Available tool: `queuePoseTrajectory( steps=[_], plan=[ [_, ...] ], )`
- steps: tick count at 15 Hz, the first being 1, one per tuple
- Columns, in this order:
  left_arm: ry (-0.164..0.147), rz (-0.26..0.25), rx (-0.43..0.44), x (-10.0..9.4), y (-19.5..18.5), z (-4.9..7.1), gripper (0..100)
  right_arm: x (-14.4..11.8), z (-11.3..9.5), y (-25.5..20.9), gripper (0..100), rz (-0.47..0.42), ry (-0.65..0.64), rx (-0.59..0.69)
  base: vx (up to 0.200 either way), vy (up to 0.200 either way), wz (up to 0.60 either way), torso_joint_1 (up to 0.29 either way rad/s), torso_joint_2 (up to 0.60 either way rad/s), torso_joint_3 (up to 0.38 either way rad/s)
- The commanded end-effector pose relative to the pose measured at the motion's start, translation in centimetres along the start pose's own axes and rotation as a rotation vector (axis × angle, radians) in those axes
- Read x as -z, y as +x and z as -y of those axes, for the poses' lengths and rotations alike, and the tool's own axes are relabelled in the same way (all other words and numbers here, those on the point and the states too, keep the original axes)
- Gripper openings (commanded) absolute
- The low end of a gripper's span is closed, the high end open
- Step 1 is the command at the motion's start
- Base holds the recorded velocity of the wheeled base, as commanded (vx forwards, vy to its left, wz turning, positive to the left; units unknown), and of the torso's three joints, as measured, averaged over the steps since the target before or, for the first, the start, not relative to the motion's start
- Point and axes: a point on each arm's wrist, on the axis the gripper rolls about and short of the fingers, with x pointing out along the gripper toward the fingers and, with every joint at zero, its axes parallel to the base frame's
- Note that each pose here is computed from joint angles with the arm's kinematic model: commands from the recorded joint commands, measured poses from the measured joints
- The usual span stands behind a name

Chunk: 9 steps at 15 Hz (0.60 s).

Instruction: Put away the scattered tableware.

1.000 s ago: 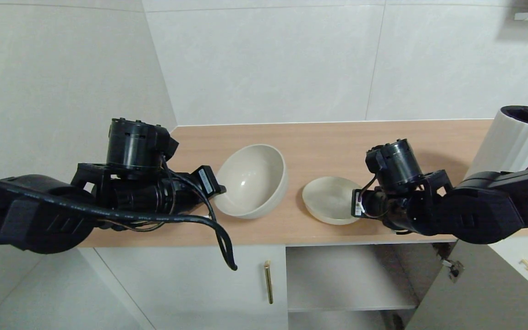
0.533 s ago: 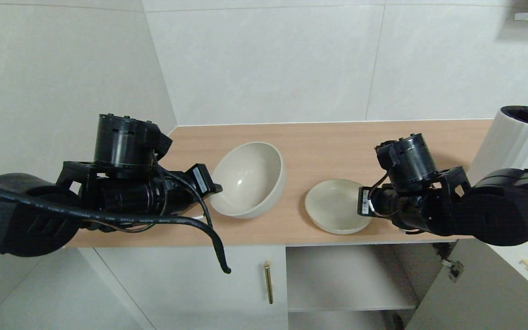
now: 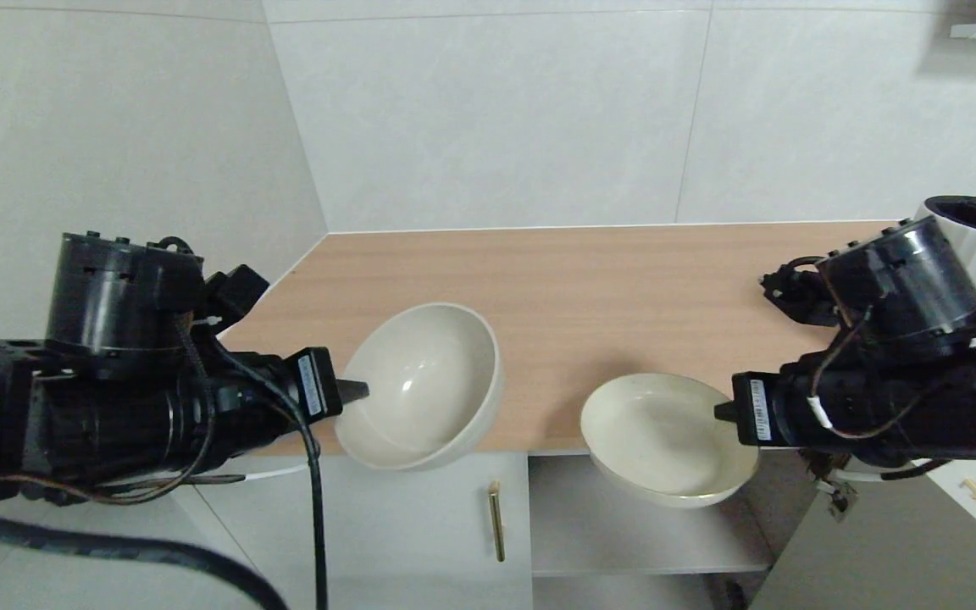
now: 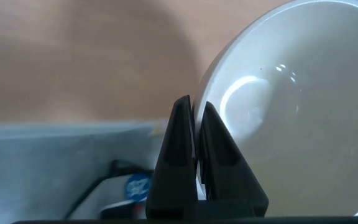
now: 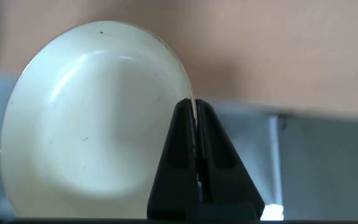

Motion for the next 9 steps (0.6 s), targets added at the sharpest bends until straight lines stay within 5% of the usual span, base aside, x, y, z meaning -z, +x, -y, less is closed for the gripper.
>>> queuePoseTrajectory(
  steps=[1,5,9],
  plan=[
    [0.034,0.024,0.016,0.5,-2.5,-0.1,0,0.7,0.7,-2.9,0,0.016,0.005,-0.050,0.000,0.000,0.00,0.000,0.00,0.000],
    [0.060,-0.001,0.026,1.1,-3.7,0.0,0,2.0,1.5,-3.6,0,0.003,0.001,-0.051,0.000,0.000,0.00,0.000,0.00,0.000],
    [0.066,-0.016,0.026,1.3,-3.2,0.2,0,2.5,1.7,-3.6,0,-0.008,-0.016,-0.047,-0.200,0.000,0.00,0.006,0.00,0.002]
  ],
)
